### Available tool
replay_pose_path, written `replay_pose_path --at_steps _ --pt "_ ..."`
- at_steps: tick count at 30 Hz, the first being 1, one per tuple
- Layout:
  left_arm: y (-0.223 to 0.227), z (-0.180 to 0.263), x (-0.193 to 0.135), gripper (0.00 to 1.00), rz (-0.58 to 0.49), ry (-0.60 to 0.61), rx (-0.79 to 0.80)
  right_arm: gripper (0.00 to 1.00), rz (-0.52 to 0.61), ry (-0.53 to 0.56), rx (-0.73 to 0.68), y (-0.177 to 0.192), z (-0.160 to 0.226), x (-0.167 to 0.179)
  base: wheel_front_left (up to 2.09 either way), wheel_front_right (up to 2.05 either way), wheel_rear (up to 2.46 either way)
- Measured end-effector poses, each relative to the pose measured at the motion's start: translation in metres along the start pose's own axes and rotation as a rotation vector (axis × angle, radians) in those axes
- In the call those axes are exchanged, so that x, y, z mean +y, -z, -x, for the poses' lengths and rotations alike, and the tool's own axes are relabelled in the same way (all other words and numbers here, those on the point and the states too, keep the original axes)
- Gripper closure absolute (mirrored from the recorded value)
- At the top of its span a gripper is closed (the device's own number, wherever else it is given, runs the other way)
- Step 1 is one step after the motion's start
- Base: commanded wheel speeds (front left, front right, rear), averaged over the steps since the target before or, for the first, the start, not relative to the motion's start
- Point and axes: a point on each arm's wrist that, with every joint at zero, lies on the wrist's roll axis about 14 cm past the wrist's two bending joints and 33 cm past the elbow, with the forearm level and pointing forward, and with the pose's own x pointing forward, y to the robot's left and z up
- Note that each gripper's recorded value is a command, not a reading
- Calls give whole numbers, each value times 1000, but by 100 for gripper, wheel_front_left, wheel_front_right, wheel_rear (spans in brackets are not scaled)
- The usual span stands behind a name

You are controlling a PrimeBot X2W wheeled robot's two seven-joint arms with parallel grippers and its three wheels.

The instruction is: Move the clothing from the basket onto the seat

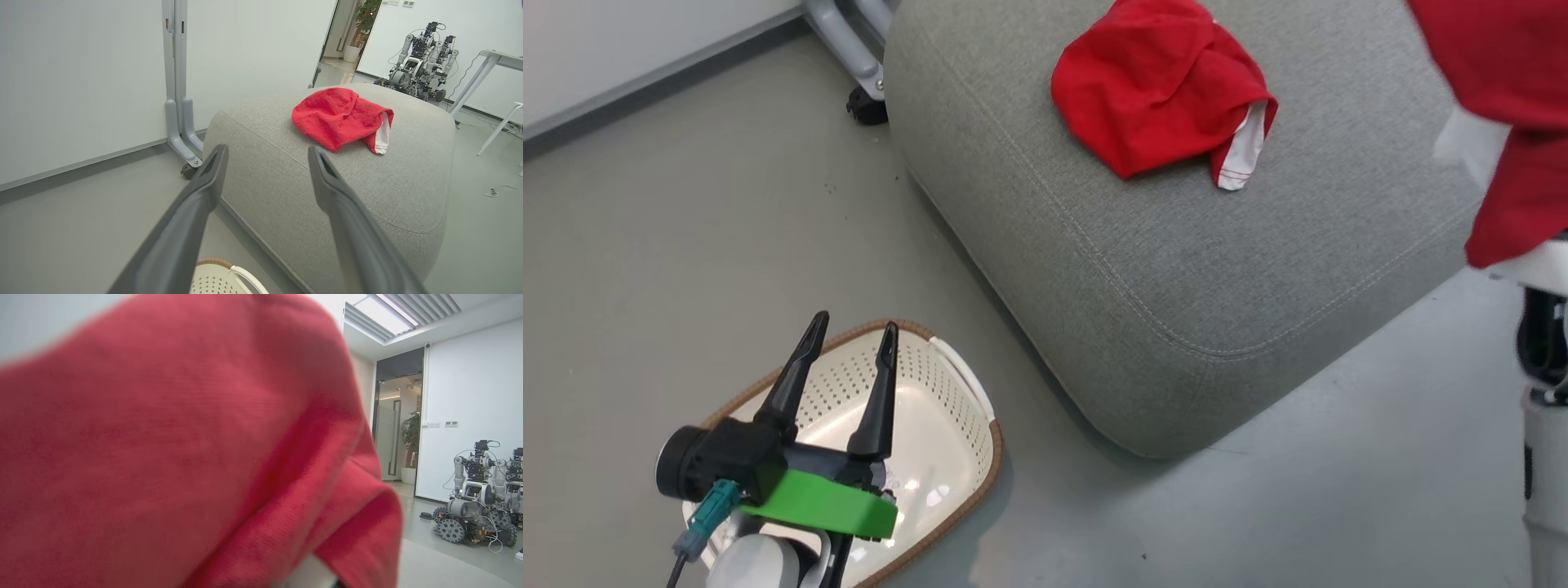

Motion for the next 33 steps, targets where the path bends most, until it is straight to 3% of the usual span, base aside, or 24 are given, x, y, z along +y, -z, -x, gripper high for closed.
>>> replay_pose_path --at_steps 6,13,15,20,25,33 --pt "10 -10 22 0 -17 4 2 100 35 -55 -42 18 -59 18 0 0 0" --pt "37 -14 46 0 -11 -11 39 100 44 -67 27 82 -110 32 0 0 0" --pt "45 -14 54 0 1 -26 49 100 10 -34 91 116 -116 31 0 0 0" --pt "65 -7 79 0 19 -84 81 100 26 -62 285 202 -113 47 0 0 0" --pt "88 7 98 0 37 -138 134 100 16 -65 526 292 -77 64 0 0 0" --pt "105 20 114 0 50 -191 175 100 3 -118 741 364 -34 97 0 0 0"
